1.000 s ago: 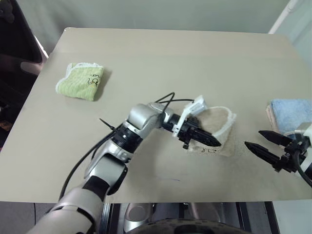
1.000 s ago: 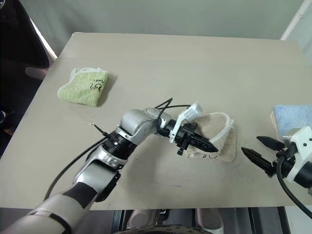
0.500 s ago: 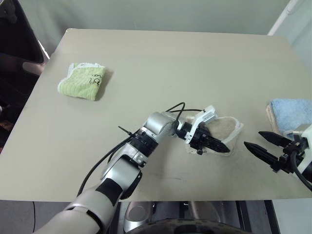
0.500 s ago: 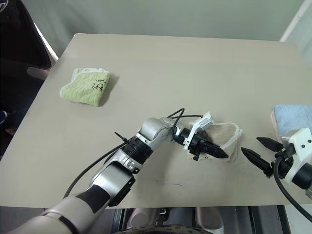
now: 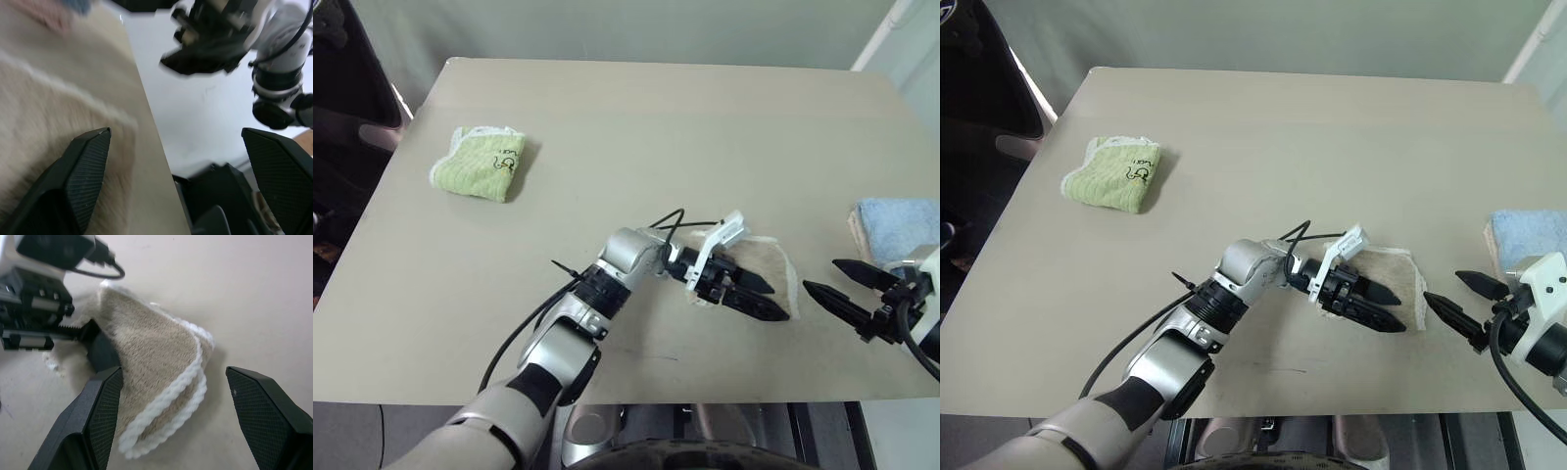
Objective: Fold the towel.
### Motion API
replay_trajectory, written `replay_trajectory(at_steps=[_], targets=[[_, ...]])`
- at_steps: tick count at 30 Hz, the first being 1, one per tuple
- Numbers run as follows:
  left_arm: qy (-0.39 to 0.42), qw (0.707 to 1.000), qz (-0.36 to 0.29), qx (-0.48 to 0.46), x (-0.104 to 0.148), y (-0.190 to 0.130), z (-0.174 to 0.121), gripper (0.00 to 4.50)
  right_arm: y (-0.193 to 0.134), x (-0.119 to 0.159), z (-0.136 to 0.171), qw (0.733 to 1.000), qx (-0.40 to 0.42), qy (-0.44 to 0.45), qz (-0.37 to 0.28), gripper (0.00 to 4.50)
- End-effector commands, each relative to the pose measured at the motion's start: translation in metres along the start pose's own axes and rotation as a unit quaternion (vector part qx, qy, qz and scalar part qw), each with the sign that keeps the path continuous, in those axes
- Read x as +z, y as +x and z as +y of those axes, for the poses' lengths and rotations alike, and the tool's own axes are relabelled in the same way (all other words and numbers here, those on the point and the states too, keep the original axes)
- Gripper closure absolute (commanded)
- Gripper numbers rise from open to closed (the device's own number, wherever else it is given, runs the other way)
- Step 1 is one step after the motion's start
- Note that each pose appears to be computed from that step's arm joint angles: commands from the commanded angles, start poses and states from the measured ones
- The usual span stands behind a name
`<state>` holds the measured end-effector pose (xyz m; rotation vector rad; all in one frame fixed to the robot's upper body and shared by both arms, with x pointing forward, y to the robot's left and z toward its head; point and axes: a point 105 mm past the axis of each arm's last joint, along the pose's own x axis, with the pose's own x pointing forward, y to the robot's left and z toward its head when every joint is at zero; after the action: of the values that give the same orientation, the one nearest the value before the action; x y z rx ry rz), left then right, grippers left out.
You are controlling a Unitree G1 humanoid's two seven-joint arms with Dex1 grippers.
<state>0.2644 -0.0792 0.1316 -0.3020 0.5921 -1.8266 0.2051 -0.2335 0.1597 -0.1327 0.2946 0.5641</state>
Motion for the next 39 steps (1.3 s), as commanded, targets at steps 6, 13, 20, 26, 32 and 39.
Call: replay_trajectory(at_steps=[6,13,20,26,32,39], targets=[[0.327,0.94,-0.061,0.079,0.055,-0.033,-0.017,0.04,0.009,0.026,0.011,0.998,0.028,-0.037,-0.038,0.93],[0.399,0.901,-0.119,0.124,0.067,-0.069,-0.015,0.38,0.022,0.039,0.017,0.995,0.059,-0.039,-0.069,0.0],[0.406,0.893,-0.126,0.148,0.063,-0.076,-0.007,2.54,0.032,0.041,0.02,0.993,0.075,-0.023,-0.086,1.92],[0.383,0.908,-0.124,0.12,0.047,-0.068,-0.01,4.5,0.046,0.043,0.029,0.987,0.108,0.016,-0.115,4.11],[0.369,0.915,-0.091,0.132,0.036,-0.058,0.003,4.5,0.06,0.043,0.027,0.982,0.111,0.044,-0.146,4.46],[0.352,0.928,-0.06,0.106,0.015,-0.048,0.008,4.5,0.081,0.02,0.02,0.986,0.097,0.071,-0.118,4.46]])
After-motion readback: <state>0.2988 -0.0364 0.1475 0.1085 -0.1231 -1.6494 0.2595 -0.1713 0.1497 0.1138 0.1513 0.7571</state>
